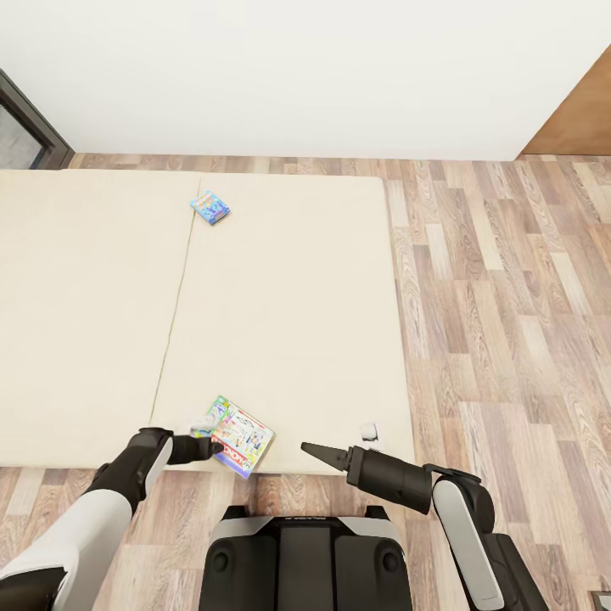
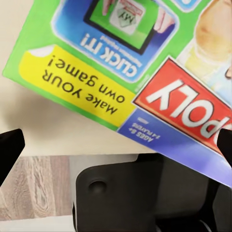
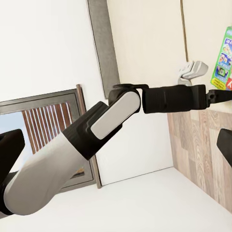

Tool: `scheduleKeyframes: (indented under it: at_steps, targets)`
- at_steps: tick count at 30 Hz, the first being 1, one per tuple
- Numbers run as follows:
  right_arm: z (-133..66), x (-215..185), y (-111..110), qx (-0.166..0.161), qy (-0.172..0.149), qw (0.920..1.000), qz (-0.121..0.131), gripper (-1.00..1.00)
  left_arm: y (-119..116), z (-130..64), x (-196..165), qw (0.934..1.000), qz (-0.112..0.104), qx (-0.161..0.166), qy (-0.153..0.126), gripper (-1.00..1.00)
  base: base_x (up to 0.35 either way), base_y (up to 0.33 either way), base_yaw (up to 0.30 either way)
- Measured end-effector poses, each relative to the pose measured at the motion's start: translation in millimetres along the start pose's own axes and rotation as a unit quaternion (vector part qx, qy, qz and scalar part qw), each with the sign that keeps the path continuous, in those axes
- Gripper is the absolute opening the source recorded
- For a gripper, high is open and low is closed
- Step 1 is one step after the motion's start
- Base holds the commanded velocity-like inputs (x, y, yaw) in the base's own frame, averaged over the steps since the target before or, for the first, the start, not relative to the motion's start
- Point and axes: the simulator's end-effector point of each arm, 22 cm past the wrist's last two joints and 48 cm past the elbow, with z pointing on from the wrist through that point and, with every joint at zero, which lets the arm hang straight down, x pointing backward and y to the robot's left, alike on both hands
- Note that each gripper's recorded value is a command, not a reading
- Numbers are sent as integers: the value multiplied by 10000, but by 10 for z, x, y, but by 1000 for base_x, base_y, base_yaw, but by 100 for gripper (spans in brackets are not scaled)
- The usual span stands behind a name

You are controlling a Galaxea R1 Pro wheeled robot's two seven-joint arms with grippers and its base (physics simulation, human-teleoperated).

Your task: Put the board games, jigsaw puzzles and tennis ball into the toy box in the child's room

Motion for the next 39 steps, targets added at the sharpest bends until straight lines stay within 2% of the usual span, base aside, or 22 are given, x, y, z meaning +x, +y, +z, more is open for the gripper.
scheduleKeyframes:
  at_steps: [12,30,39]
  targets:
    - [0,0,0,0,0,10000,0,100,-63,1,10,9999,-33,129,20,100,0,0,0]
    - [0,0,0,1,0,10000,0,100,-319,-35,-54,9974,-38,712,-81,100,0,0,0]
    - [0,0,0,0,0,10000,0,100,-340,-39,-67,9971,-29,750,-105,100,0,0,0]
